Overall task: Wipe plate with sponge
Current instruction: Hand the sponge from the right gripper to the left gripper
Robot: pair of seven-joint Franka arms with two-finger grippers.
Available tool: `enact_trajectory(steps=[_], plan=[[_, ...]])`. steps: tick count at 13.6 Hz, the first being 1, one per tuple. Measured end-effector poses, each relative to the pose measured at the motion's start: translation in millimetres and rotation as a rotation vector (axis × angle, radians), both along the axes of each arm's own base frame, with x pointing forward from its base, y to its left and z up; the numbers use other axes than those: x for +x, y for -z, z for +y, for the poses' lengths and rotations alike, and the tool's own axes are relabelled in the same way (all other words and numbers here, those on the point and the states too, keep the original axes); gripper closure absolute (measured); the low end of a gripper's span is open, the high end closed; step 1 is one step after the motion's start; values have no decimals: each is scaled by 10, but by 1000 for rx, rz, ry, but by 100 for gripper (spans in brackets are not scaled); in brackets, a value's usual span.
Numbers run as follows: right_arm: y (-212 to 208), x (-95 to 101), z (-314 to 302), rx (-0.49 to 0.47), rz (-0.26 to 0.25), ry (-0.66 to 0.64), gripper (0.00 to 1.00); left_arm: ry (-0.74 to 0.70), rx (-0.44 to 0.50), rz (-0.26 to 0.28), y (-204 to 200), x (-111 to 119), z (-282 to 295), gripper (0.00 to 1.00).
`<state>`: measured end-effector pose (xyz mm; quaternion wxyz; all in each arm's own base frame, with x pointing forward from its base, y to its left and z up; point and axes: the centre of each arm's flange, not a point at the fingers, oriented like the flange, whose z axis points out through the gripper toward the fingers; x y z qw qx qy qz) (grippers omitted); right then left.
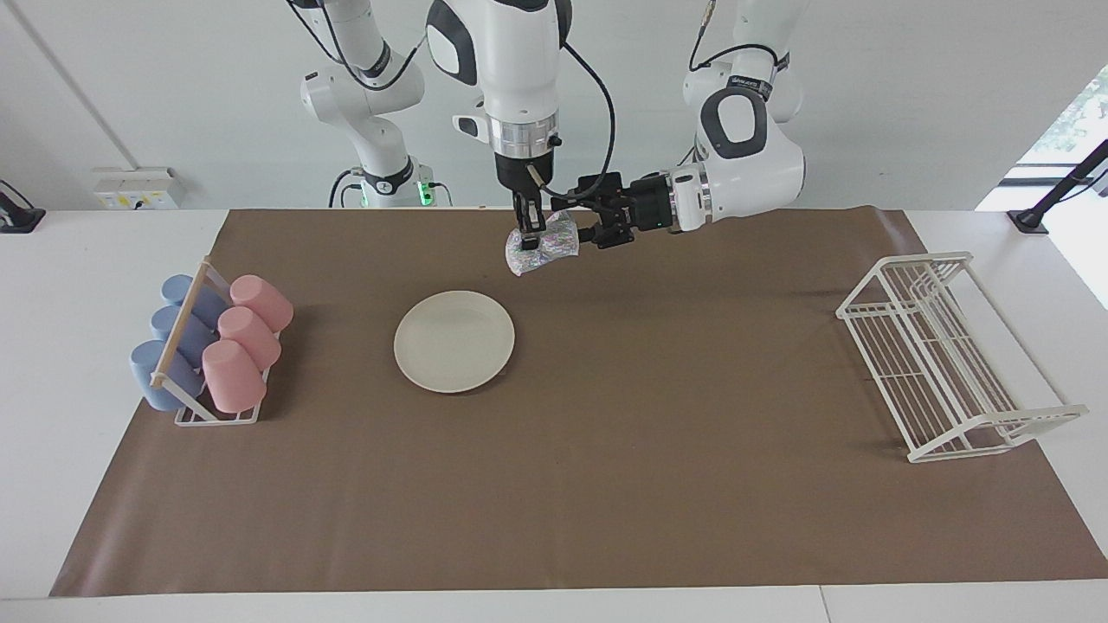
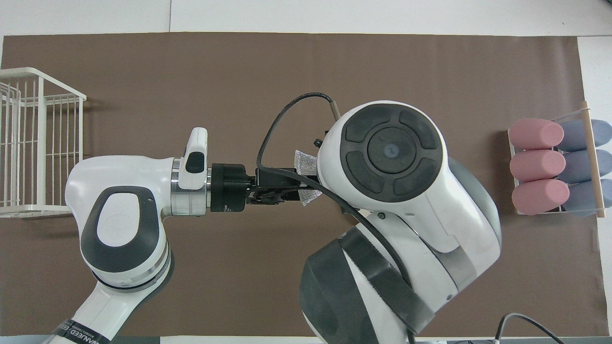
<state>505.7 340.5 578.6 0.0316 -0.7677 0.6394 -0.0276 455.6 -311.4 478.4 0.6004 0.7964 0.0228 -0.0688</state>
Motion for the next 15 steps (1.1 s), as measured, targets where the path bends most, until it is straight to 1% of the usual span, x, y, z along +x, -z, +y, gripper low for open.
enact_trajectory(steps=[1, 3, 4, 6, 8, 9, 13, 14, 15], plan=[[0, 0, 0, 0, 0, 0, 96, 1, 0, 0, 1, -3, -4, 3], [0, 0, 0, 0, 0, 0, 96, -2, 0, 0, 1, 7, 11, 26], [0, 0, 0, 0, 0, 0, 96, -3, 0, -1, 1, 9, 13, 41], [0, 2, -4, 0, 0, 1, 96, -2, 1, 0, 7, 5, 12, 68], [0, 5, -8, 0, 0, 1, 96, -2, 2, 6, 17, -4, 3, 89], [0, 5, -8, 0, 0, 1, 96, -4, 3, 12, 19, -4, 3, 91], [0, 6, -9, -1, 0, 0, 96, -6, 3, 21, 20, -4, 3, 93], [0, 10, -14, -1, 0, -4, 88, -7, 4, 23, 21, -4, 4, 93], [-1, 19, -29, -1, -1, -5, 76, -7, 4, 25, 23, -3, 5, 93]])
